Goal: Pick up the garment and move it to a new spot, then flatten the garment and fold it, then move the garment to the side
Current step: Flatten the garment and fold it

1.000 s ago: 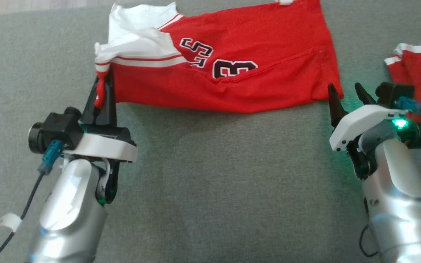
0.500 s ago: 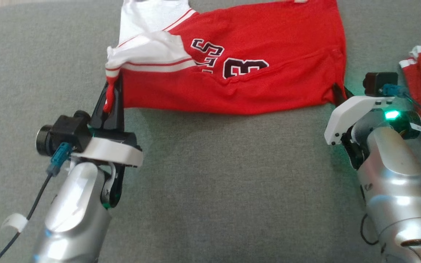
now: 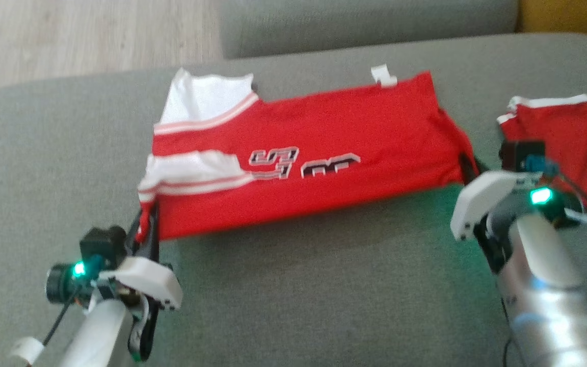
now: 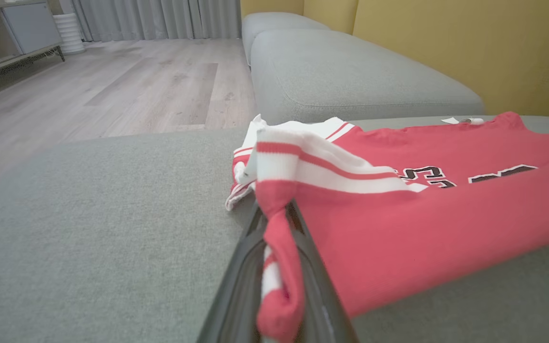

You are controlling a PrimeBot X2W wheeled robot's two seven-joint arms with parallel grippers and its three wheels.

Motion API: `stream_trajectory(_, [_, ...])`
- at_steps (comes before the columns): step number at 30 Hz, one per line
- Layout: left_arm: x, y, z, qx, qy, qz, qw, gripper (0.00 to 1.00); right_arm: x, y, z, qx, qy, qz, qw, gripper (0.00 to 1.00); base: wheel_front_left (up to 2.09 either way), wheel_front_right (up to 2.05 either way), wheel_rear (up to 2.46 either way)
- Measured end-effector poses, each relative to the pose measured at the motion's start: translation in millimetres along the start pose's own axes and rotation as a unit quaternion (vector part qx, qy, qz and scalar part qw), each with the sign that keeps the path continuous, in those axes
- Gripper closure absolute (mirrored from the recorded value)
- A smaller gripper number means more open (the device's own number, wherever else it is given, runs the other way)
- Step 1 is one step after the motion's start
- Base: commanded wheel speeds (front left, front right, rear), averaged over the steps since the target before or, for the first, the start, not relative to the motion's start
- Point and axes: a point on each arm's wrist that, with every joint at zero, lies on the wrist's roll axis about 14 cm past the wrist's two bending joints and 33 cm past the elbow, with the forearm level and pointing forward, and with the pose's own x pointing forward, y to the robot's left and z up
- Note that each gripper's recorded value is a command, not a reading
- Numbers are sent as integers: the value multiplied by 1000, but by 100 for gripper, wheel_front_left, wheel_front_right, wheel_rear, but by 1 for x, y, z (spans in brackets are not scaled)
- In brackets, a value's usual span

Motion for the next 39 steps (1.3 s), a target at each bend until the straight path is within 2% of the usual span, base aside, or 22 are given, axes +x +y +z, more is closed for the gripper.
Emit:
stream_trajectory(11, [-47, -18, -15, 4, 37, -23, 999, 100, -68, -13, -44, 41, 29, -24, 998, 100, 0, 0, 0])
stream_trajectory(13, [-53, -19, -19, 4, 45, -22, 999, 100, -76, -13, -50, 58, 36, -23, 997, 100, 0, 0, 0])
stream_trajectory(20, [-65, -24, -35, 3, 78, -31, 996, 100, -95, -13, -67, 61, 50, -28, 996, 100, 0, 0, 0])
stream_trajectory(21, [-65, -25, -36, 4, 81, -33, 996, 100, -95, -13, -66, 65, 47, -28, 996, 71, 0, 0, 0])
stream_trajectory(22, [-65, -27, -37, 6, 83, -37, 996, 66, -96, -16, -65, 72, 44, -33, 996, 0, 0, 0, 0])
stream_trajectory(23, [-65, -27, -38, 7, 84, -38, 996, 1, -96, -19, -65, 74, 42, -37, 996, 0, 0, 0, 0])
stream_trajectory(28, [-60, -23, -32, 8, 68, -33, 997, 0, -96, -27, -39, 95, -29, -44, 994, 0, 0, 0, 0])
stream_trajectory(32, [-47, -22, 0, 3, -11, -32, 999, 0, -98, -19, -5, 108, -119, -29, 987, 0, 0, 0, 0])
stream_trajectory(33, [-47, -22, 0, 3, -11, -32, 999, 0, -98, -19, -5, 108, -119, -29, 987, 0, 0, 0, 0])
stream_trajectory(39, [-26, -30, 66, -15, -141, -41, 989, 0, -106, -6, 32, 117, -240, -8, 964, 0, 0, 0, 0])
